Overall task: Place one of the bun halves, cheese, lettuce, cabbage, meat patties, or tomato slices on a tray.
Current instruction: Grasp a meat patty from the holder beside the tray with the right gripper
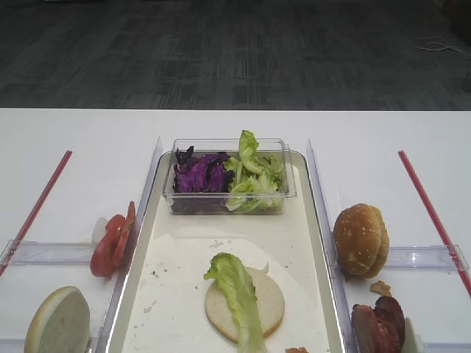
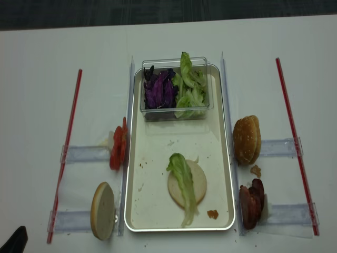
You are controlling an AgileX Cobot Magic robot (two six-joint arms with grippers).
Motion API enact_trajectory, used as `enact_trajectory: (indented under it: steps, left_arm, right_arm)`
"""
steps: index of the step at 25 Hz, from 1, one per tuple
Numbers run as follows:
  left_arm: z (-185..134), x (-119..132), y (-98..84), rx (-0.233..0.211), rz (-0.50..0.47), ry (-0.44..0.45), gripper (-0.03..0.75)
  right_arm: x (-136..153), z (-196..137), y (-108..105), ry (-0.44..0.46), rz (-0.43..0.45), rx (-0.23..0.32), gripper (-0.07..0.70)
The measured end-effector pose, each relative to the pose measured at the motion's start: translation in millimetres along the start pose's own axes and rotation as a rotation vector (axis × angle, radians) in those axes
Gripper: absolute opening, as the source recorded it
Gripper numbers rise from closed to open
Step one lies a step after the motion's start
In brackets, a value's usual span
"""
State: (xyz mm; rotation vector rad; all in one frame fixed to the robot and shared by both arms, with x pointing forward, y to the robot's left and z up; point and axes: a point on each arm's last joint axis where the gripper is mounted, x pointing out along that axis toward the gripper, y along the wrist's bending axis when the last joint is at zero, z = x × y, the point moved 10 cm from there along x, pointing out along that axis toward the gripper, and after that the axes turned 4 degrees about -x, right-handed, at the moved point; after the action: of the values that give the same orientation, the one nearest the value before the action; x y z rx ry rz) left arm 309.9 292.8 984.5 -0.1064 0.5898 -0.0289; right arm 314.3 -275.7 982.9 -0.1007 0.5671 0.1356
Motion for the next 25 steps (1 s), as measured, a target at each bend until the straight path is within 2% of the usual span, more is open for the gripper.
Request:
enact_trajectory:
  steps: [20,25]
  left_arm:
    - [0.0,0.0,0.0,0.000,0.000,0.000,0.391]
    - [0.0,0.0,0.0,0.000,0.000,0.000,0.391]
  right_arm:
    - [0.0,-0.2,-1.1,0.001,-0.006,0.012,0.443]
    - [5.9,-1.4,-3.7,0.054,-0.008,0.030,0.443]
